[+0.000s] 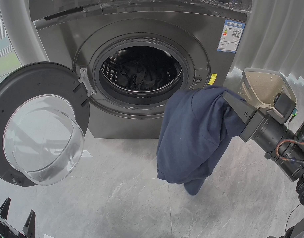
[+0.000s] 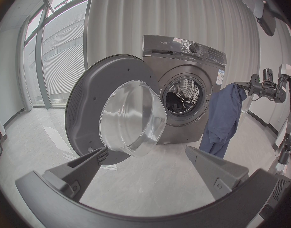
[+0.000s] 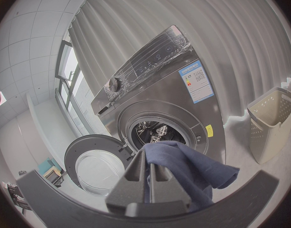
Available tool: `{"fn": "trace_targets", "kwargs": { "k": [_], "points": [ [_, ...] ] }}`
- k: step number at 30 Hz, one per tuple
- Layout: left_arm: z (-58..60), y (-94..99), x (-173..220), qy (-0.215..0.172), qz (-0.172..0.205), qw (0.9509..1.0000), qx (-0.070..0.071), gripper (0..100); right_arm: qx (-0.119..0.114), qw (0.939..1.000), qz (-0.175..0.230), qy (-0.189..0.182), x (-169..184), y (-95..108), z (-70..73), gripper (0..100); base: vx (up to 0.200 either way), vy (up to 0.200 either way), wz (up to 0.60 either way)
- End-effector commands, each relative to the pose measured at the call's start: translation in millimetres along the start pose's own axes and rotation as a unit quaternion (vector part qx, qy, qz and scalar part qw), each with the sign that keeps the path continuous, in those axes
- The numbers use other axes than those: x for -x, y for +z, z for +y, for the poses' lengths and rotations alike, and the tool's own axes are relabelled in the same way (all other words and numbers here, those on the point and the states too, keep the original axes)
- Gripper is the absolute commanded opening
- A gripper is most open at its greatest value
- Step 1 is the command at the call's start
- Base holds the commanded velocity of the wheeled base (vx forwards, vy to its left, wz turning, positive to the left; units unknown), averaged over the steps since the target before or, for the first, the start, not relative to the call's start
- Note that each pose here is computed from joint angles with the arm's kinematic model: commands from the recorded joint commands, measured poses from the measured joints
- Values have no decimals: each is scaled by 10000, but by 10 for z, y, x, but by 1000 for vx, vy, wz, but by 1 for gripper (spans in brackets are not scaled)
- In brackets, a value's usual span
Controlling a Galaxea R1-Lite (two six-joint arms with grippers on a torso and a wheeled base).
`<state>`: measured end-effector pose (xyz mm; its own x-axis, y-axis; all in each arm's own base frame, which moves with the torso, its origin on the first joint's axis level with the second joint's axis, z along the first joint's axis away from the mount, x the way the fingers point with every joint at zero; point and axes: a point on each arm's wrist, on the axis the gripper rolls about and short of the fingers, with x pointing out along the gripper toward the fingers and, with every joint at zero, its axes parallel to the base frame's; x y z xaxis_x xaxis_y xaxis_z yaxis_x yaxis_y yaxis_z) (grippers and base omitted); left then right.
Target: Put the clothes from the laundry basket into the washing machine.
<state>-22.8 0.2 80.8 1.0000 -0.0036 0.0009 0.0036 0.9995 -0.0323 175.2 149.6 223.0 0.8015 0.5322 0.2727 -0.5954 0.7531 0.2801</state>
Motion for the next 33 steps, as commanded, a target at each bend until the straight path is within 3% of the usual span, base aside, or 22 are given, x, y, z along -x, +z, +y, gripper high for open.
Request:
{"fn": "trace_targets", "kwargs": {
  "k": [1, 6, 13, 17, 27, 30, 31, 33],
  "points": [
    [2, -46, -7, -3, 50, 10000, 7, 100, -4, 10000, 26, 21, -21, -15, 7, 0, 0, 0, 0],
    [2, -46, -7, 12, 50, 10000, 7, 100, 3, 9999, 107, 85, -66, -63, 19, 0, 0, -120, 0],
    [2, -48, -6, 34, 27, 9999, -131, 100, -115, 9987, 144, 472, -142, -104, 226, 0, 0, 0, 0],
    [2, -48, -5, 57, 19, 9999, -139, 100, -155, 9977, 208, 630, -161, -130, 321, 0, 0, 0, 0],
    [0, -47, -4, 33, 4, 9999, -169, 100, -150, 9981, 225, 549, -503, -310, 340, 0, 0, 0, 0],
    [-2, -41, -4, -13, -26, 9996, -277, 100, -162, 9984, 94, 528, -616, -368, 330, 0, 0, 0, 0],
    [-7, 15, 7, -59, -180, 9994, -279, 100, -164, 9985, 53, 523, -645, -385, 323, 0, 0, 0, 0],
    [-31, 342, 90, -288, -927, 9949, -266, 100, -153, 9987, -12, 493, -692, -405, 299, 0, 0, 0, 0]
  ]
}}
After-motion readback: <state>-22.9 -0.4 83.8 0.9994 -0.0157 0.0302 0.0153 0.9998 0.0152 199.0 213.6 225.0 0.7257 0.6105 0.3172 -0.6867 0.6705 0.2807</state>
